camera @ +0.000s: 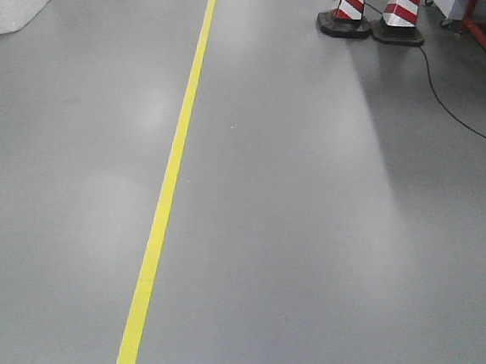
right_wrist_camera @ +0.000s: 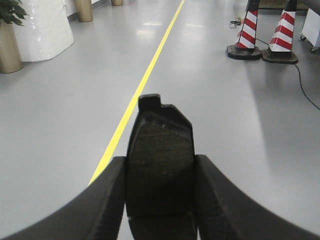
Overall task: Move and align brake pads A on conveyor
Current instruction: 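Drive along the yellow floor line past the striped cones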
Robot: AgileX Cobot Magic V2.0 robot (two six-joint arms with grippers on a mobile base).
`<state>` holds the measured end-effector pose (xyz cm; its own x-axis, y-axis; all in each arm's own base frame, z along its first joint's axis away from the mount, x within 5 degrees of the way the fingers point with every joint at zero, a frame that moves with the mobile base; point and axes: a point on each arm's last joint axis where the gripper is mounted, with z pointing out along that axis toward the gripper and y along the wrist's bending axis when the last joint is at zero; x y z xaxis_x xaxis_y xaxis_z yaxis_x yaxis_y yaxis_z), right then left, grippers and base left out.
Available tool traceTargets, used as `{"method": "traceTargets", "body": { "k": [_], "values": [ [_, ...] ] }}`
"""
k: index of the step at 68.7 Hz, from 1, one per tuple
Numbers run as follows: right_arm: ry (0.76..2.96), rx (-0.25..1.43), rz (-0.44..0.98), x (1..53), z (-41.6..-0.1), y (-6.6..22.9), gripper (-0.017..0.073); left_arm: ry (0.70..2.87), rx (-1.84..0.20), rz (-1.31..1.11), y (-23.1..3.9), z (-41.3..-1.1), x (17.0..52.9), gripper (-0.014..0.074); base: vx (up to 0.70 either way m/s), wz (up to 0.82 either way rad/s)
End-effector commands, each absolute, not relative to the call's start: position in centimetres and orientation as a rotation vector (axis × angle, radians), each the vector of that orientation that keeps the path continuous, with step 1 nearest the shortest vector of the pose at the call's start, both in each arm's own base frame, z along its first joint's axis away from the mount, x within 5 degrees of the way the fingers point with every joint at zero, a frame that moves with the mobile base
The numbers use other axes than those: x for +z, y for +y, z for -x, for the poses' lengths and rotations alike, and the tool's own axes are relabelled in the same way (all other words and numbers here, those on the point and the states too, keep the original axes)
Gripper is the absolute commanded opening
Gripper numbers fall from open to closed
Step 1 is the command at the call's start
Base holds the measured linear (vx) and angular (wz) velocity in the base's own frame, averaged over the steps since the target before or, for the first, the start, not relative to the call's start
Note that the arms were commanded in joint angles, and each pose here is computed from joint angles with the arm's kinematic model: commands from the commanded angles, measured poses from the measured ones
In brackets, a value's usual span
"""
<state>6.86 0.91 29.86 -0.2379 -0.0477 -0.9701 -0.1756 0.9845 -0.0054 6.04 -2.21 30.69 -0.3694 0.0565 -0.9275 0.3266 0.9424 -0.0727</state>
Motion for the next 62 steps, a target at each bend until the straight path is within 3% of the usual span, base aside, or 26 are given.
{"method": "traceTargets", "body": {
  "k": [1, 62],
  "values": [
    [1.700, 0.123, 0.188, 31.52, -6.93, 1.07, 0.0032, 1.833, -0.319, -0.266, -2.36, -6.24, 32.19, 0.0083, 0.46, -0.05],
    [1.700, 0.123, 0.188, 31.52, -6.93, 1.07, 0.0032, 1.832, -0.319, -0.266, -2.36, -6.24, 32.20, 0.0083, 0.47, -0.02]
  ]
}}
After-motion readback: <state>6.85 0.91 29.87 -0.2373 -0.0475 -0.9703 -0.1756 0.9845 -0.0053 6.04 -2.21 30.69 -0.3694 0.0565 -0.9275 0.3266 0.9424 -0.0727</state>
